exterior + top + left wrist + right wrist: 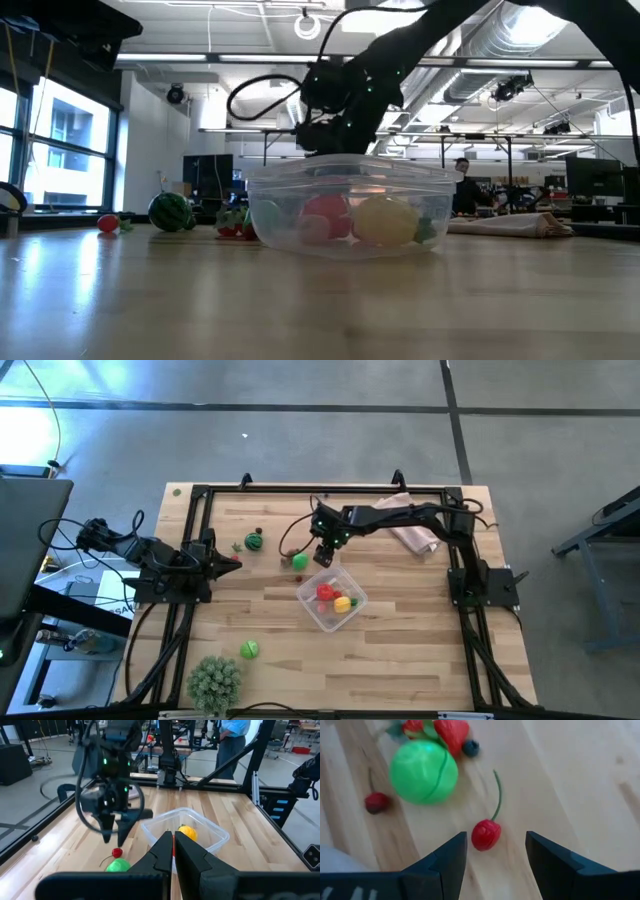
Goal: Pick and placing Produce into tupperware
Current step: Put the red cherry into the transparent container
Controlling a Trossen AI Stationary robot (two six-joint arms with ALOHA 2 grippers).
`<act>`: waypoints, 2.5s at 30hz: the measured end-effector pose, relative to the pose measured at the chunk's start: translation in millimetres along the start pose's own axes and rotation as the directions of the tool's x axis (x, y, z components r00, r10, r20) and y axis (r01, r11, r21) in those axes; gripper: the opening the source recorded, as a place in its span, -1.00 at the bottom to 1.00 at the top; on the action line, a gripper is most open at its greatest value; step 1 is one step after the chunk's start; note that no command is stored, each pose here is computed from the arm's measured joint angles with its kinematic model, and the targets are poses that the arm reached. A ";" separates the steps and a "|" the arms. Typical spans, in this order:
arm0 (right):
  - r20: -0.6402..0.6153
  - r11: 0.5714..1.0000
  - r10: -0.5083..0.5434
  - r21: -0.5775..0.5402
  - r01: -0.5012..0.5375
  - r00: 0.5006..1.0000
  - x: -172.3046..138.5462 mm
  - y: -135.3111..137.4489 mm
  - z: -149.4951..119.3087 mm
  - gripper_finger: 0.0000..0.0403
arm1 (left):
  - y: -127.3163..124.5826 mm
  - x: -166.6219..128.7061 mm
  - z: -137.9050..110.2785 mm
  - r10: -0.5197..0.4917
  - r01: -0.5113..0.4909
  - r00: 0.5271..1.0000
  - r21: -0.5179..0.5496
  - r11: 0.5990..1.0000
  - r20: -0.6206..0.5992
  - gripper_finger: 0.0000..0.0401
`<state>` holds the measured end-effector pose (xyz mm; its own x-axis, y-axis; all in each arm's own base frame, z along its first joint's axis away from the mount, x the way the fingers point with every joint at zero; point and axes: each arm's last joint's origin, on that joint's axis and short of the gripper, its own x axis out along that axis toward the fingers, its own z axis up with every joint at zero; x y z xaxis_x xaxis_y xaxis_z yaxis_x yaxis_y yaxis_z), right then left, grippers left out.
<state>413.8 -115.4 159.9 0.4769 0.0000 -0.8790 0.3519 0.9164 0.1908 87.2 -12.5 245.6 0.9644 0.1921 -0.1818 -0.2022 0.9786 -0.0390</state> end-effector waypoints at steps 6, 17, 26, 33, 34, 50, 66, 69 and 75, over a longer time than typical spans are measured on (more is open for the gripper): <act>0.003 0.999 0.008 -0.052 -0.007 1.000 4.6 0.0 -0.2 -0.03 | 0.0 0.0 -0.2 0.000 0.000 1.000 0.001 1.000 -0.002 -0.96; -0.038 0.982 0.029 -0.188 -0.035 0.999 19.4 -1.4 -5.6 -0.03 | 0.0 0.0 -0.1 0.000 0.000 1.000 0.001 1.000 -0.001 -0.96; -0.035 0.971 0.011 -0.239 -0.019 0.999 22.7 -2.4 -6.0 -0.10 | 0.0 0.0 -0.1 0.000 0.000 1.000 0.001 1.000 -0.001 -0.96; -0.024 0.969 -0.011 -0.247 0.005 1.000 22.7 -3.0 -5.2 -0.21 | 0.0 0.0 -0.1 0.000 0.000 1.000 0.001 1.000 -0.001 -0.96; -0.023 0.969 -0.011 -0.247 0.005 1.000 22.7 -3.0 -5.1 -0.22 | 0.0 0.0 -0.1 0.000 0.000 1.000 0.001 1.000 -0.001 -0.96; -0.014 0.968 -0.012 -0.249 0.008 1.000 22.5 -4.0 -4.1 -0.50 | 0.0 0.0 -0.1 0.000 0.000 1.000 0.001 1.000 -0.001 -0.96; -0.011 0.969 -0.012 -0.246 0.009 1.000 22.5 -4.1 -3.8 -0.69 | 0.0 0.0 -0.1 0.000 0.000 1.000 0.001 1.000 -0.001 -0.96; -0.002 0.969 -0.012 -0.247 0.011 1.000 18.3 -3.3 -2.2 -0.69 | 0.0 0.0 -0.1 0.000 0.000 1.000 0.001 1.000 -0.001 -0.96; 0.038 0.969 -0.010 -0.245 0.019 0.999 -16.2 0.8 16.8 -0.69 | 0.0 0.0 -0.1 0.001 -0.001 1.000 0.001 1.000 -0.001 -0.96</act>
<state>419.9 -121.4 181.6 0.5037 -0.0240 -0.8636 0.1528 0.9863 0.0618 87.2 -12.4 245.5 0.9641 0.1925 -0.1830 -0.2027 0.9785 -0.0383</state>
